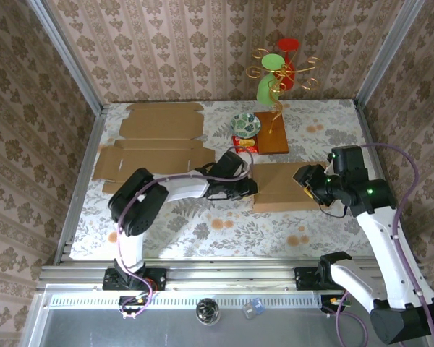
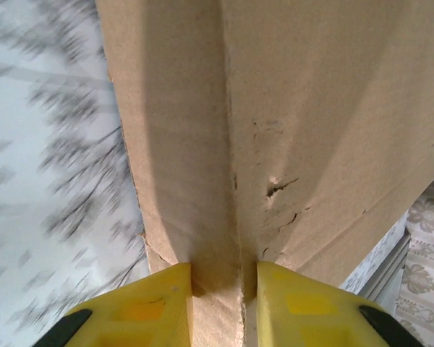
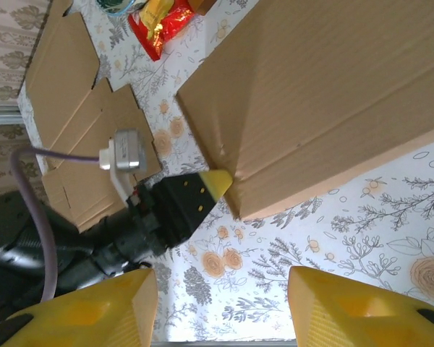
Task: Fold the paper box
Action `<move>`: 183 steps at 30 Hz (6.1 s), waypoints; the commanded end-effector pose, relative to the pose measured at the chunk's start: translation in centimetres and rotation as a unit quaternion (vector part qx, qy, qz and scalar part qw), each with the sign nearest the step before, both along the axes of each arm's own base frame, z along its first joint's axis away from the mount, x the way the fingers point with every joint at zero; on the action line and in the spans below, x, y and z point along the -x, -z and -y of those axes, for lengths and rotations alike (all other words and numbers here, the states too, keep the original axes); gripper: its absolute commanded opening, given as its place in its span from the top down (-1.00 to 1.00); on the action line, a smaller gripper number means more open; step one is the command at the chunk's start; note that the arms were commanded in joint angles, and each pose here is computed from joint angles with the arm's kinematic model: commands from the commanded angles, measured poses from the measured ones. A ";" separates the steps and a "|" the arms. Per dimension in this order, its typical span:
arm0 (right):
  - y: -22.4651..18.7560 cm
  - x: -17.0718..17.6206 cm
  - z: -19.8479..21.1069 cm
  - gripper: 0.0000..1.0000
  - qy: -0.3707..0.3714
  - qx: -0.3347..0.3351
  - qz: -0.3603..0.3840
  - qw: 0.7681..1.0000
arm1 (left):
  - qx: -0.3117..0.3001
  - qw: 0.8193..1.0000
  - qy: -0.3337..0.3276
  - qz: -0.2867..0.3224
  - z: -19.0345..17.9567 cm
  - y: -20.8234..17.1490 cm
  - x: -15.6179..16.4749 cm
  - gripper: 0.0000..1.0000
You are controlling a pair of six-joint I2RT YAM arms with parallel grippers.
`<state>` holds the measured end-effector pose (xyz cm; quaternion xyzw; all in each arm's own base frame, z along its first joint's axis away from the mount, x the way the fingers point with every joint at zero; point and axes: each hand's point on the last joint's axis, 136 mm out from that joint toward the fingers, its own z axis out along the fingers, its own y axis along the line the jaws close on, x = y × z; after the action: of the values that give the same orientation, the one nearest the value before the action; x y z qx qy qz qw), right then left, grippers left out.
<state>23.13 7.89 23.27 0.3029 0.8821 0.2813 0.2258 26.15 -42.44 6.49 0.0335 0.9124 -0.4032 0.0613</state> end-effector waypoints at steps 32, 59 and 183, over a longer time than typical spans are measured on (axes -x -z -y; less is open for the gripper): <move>-1.5 -1.6 -1.7 -0.14 0.005 -0.038 0.044 0.998 | -0.078 0.986 -0.120 0.079 -14.2 -5.3 -4.4 0.05; 7.1 -4.4 -10.4 -0.16 0.114 -0.190 0.037 0.974 | -0.213 0.937 -0.263 -0.087 -31.3 7.8 1.7 0.45; -4.1 -14.2 -13.5 -0.09 0.141 -0.168 0.015 0.976 | -0.427 0.781 0.159 0.426 -24.8 -15.0 2.9 1.00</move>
<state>39.45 23.16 24.50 0.4762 0.7527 0.4176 0.1794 23.09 -18.03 20.49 0.3674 0.8551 0.0663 0.3597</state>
